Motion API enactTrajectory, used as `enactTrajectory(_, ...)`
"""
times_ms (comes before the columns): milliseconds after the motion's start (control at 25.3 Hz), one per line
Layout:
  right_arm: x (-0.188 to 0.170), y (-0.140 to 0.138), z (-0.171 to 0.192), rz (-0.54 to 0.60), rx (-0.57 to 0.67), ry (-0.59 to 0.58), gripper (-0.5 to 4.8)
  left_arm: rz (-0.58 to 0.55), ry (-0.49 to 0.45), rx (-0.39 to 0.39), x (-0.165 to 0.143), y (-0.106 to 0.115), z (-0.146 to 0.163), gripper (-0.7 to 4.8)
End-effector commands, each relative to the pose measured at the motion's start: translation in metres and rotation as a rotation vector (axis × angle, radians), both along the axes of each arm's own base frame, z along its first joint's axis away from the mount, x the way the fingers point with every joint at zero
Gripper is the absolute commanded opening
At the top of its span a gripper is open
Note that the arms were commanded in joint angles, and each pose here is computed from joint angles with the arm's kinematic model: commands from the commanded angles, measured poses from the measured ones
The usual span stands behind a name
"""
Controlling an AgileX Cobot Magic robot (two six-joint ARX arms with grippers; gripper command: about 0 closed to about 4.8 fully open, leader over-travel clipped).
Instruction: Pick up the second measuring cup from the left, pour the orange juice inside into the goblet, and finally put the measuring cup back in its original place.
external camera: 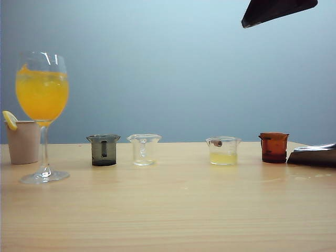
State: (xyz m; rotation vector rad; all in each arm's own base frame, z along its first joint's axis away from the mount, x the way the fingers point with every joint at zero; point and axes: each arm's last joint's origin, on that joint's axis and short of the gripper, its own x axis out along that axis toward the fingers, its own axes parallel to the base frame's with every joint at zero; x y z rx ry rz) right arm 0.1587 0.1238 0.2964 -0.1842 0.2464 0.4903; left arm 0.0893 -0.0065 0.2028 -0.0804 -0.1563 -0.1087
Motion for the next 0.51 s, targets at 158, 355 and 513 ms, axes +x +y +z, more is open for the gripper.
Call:
enactTrajectory(158, 0.0, 0.0, 0.002, -0.003, 0.013, -0.01, -0.05, 0.042, 0.041, 0.004, 0.007, 0.004, -0.026, -0.05)
enactTrajectory(355, 0.0, 0.0, 0.002, -0.002, 0.013, -0.01, -0.05, 0.049, 0.056, 0.048, 0.007, 0.004, -0.027, -0.05)
enactTrajectory(513, 0.0, 0.0, 0.002, -0.003, 0.013, -0.01, -0.05, 0.048, 0.058, 0.046, 0.007, 0.004, -0.027, -0.02)
